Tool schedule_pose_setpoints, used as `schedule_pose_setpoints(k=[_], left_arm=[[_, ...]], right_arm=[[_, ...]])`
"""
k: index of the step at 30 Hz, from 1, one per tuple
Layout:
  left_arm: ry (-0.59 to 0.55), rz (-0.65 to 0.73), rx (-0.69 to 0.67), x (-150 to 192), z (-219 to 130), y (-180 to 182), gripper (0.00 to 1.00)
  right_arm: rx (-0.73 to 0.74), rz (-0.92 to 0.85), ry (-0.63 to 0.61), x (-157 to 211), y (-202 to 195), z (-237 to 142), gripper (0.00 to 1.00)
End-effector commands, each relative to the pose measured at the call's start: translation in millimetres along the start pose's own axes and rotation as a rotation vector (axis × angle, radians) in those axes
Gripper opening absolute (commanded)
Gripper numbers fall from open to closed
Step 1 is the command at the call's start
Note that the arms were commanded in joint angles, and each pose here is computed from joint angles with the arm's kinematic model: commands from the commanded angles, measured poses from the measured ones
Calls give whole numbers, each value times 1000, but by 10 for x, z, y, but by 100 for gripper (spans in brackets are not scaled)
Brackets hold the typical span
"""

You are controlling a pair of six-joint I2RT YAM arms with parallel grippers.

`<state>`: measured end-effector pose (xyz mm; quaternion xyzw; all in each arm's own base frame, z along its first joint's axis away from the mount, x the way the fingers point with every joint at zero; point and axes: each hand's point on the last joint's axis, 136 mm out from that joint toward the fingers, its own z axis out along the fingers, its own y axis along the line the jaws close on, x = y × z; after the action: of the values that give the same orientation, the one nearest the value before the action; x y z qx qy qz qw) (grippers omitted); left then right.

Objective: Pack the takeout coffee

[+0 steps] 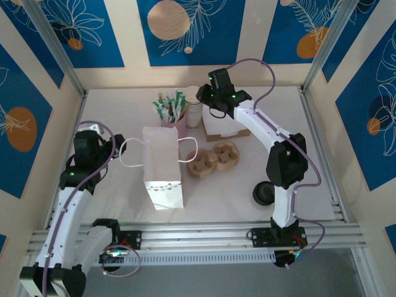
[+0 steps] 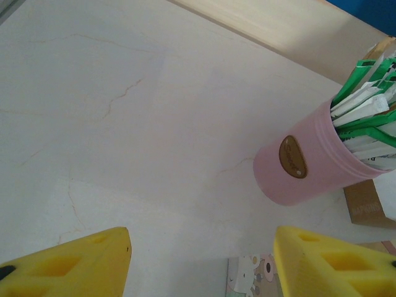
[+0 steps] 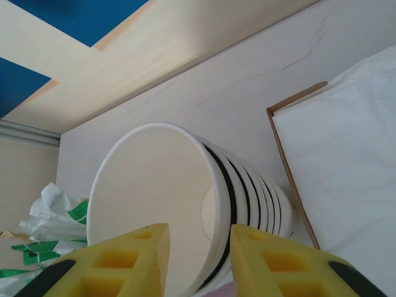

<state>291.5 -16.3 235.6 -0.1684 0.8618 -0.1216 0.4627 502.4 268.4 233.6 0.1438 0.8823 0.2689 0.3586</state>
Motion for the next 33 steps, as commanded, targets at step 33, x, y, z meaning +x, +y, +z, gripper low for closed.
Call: schedule_pose_setpoints(k=[33], left_arm=[[-24, -21, -8, -22, -17, 35, 65]], right_arm=[[14, -46, -48, -213, 211, -143, 6]])
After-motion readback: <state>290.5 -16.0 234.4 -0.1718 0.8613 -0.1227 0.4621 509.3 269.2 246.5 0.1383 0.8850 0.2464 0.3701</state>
